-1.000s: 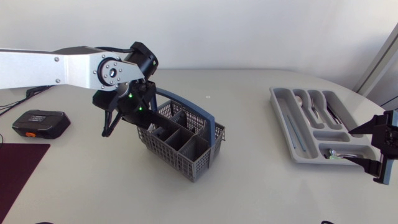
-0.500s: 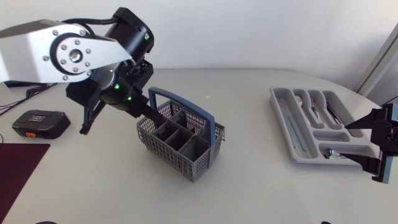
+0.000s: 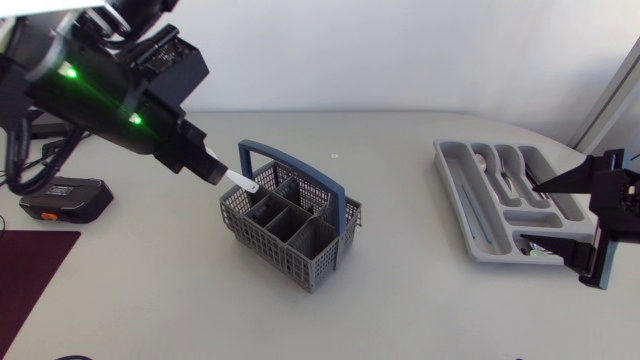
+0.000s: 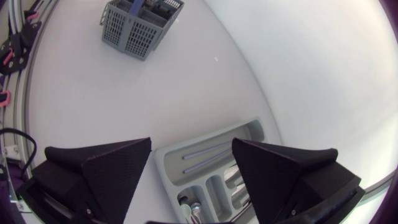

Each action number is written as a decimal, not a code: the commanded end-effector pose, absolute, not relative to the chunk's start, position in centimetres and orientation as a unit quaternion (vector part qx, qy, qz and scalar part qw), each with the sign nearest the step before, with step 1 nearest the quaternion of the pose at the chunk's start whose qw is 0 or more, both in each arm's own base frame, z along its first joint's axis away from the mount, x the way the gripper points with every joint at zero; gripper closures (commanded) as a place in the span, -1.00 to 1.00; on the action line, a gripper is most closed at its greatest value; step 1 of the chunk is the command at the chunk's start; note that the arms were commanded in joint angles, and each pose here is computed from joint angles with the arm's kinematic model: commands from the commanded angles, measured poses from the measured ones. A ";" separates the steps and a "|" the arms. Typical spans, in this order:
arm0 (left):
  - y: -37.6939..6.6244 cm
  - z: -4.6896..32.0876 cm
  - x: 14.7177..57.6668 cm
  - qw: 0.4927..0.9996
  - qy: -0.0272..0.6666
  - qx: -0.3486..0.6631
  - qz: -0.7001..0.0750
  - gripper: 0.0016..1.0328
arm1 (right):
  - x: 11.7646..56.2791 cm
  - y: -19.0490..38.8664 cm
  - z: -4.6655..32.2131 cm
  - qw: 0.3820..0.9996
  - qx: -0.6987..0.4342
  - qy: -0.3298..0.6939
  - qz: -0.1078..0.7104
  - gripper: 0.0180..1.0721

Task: Unload the cutlery basket into the drawer organizer.

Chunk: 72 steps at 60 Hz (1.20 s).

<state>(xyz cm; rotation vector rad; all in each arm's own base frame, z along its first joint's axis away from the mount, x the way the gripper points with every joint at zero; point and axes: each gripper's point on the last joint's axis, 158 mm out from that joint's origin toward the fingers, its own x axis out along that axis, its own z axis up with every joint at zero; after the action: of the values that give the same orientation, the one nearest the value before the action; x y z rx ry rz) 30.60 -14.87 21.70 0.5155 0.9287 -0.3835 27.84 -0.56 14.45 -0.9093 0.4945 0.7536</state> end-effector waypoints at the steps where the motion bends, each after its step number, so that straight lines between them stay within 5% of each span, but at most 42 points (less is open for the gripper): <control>1: -15.5 22.7 29.8 0.845 0.452 0.202 -0.204 0.88 | 27.7 1.3 16.6 0.817 -0.402 0.216 0.353 -0.79; 22: -21.6 20.0 26.8 0.781 0.537 0.075 -0.310 0.88 | 25.5 9.8 22.6 0.840 -0.314 0.174 0.407 -0.79; 51: -28.0 18.2 26.7 0.715 0.574 0.016 -0.400 0.88 | 23.2 21.2 20.8 0.796 -0.268 0.215 0.498 -0.60; 65: -30.2 18.0 26.9 0.695 0.577 -0.003 -0.428 0.88 | 24.9 23.7 19.4 0.797 -0.260 0.222 0.499 -0.12; 72: -30.7 18.0 27.1 0.694 0.576 -0.003 -0.432 0.88 | 25.4 24.4 18.5 0.795 -0.266 0.225 0.497 -0.03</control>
<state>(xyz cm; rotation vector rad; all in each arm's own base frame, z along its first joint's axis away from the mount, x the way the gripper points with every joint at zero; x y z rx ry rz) 26.71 -29.79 17.55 0.0154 1.2860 -0.9589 25.07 23.77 18.85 -0.5875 0.4683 1.0727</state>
